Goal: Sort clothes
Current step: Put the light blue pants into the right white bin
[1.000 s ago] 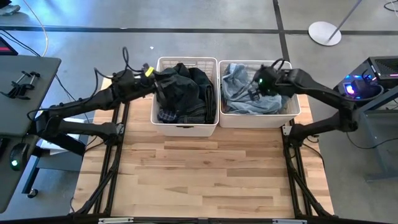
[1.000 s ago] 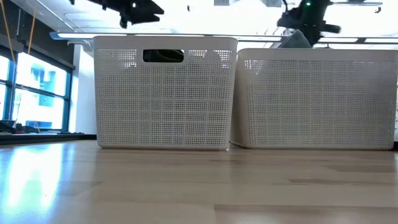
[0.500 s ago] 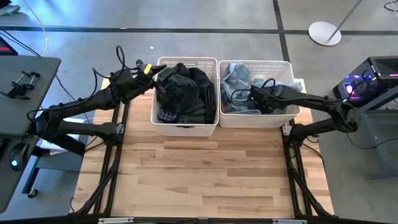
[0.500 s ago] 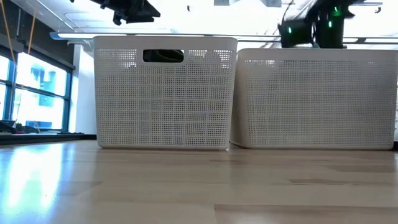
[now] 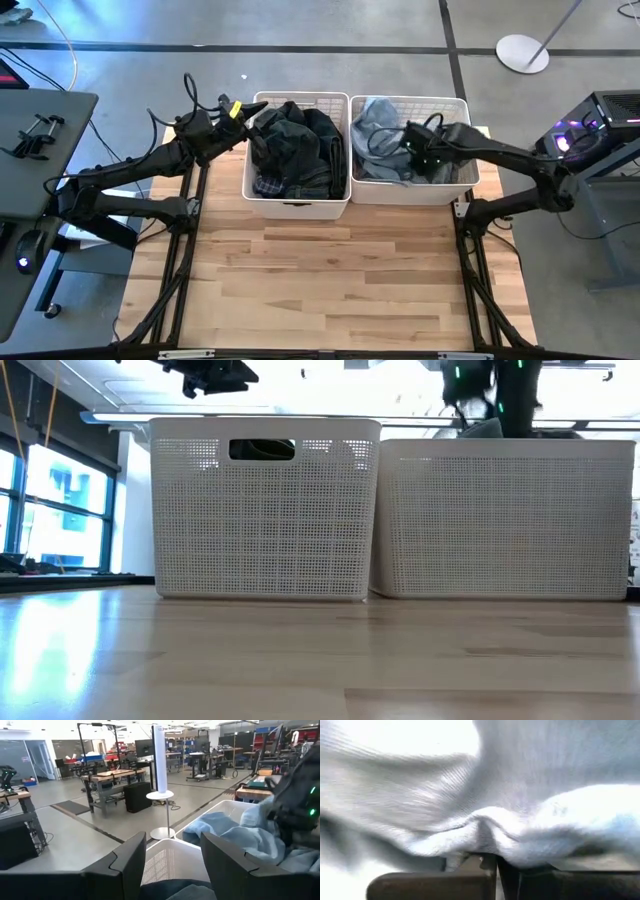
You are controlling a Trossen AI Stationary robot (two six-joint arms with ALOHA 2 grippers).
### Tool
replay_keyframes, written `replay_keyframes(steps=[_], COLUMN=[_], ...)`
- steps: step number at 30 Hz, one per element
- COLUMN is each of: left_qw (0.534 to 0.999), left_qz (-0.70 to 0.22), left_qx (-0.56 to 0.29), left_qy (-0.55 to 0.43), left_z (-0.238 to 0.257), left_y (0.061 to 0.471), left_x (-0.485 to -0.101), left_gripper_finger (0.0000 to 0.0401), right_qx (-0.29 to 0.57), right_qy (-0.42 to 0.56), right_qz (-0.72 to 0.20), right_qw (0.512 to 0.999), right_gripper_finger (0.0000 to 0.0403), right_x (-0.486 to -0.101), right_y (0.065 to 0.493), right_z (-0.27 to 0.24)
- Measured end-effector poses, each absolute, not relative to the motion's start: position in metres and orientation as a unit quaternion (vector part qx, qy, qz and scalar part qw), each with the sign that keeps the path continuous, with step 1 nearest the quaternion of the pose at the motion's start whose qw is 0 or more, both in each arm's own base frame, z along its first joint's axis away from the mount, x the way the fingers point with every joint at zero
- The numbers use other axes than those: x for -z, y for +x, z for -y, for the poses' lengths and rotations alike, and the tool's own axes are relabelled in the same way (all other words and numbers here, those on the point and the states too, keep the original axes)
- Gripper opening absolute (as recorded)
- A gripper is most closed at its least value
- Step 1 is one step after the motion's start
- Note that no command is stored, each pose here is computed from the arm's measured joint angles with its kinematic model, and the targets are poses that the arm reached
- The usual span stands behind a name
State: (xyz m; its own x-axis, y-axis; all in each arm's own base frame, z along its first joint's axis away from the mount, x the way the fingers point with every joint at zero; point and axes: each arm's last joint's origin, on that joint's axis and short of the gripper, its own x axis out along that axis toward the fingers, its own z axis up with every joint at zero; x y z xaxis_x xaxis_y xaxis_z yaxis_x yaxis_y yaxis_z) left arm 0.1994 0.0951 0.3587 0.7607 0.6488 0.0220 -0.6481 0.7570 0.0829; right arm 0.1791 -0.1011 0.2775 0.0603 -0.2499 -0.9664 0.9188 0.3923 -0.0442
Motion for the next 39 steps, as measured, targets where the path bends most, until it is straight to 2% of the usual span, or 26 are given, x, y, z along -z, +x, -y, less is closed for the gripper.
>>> replay_keyframes(steps=[4, 7, 10, 13, 17, 23, 28, 34, 39], left_qw=[0.937, 0.937, 0.936, 0.936, 0.936, 0.936, 0.938, 0.955, 0.955], left_qz=[0.004, 0.007, 0.01, 0.015, 0.012, 0.009, 0.008, 0.015, 0.0], left_qx=[-0.346, -0.346, -0.347, -0.347, -0.347, -0.347, -0.342, -0.29, -0.28], left_qy=[0.043, 0.047, 0.053, 0.059, 0.065, 0.065, 0.064, 0.062, 0.099], left_z=[-0.095, -0.095, -0.095, -0.095, -0.095, -0.095, -0.095, -0.092, -0.091], left_y=[0.199, 0.199, 0.199, 0.199, 0.199, 0.199, 0.2, 0.202, 0.202], left_x=[-0.36, -0.361, -0.362, -0.363, -0.363, -0.363, -0.362, -0.363, -0.362], left_gripper_finger=[0.0182, 0.0182, 0.0182, 0.0181, 0.0181, 0.0181, 0.0181, 0.0181, 0.0181], right_qx=[0.429, 0.436, 0.478, 0.536, 0.552, 0.578, 0.558, 0.431, 0.396], right_qy=[0.297, 0.269, 0.239, 0.213, 0.212, 0.186, 0.203, 0.268, 0.251], right_qz=[-0.495, -0.491, -0.475, -0.437, -0.446, -0.498, -0.582, -0.571, -0.594], right_qw=[0.695, 0.705, 0.699, 0.69, 0.672, 0.619, 0.555, 0.645, 0.654], right_gripper_finger=[0.0, 0.0, 0.0, 0.0, 0.0, 0.0, 0.0, 0.0, 0.0], right_x=[-0.324, -0.354, -0.377, -0.387, -0.383, -0.363, -0.307, -0.214, -0.189], right_y=[0.184, 0.18, 0.171, 0.166, 0.168, 0.179, 0.184, 0.202, 0.208], right_z=[0.094, 0.084, 0.076, 0.076, 0.086, 0.117, 0.146, 0.178, 0.183])
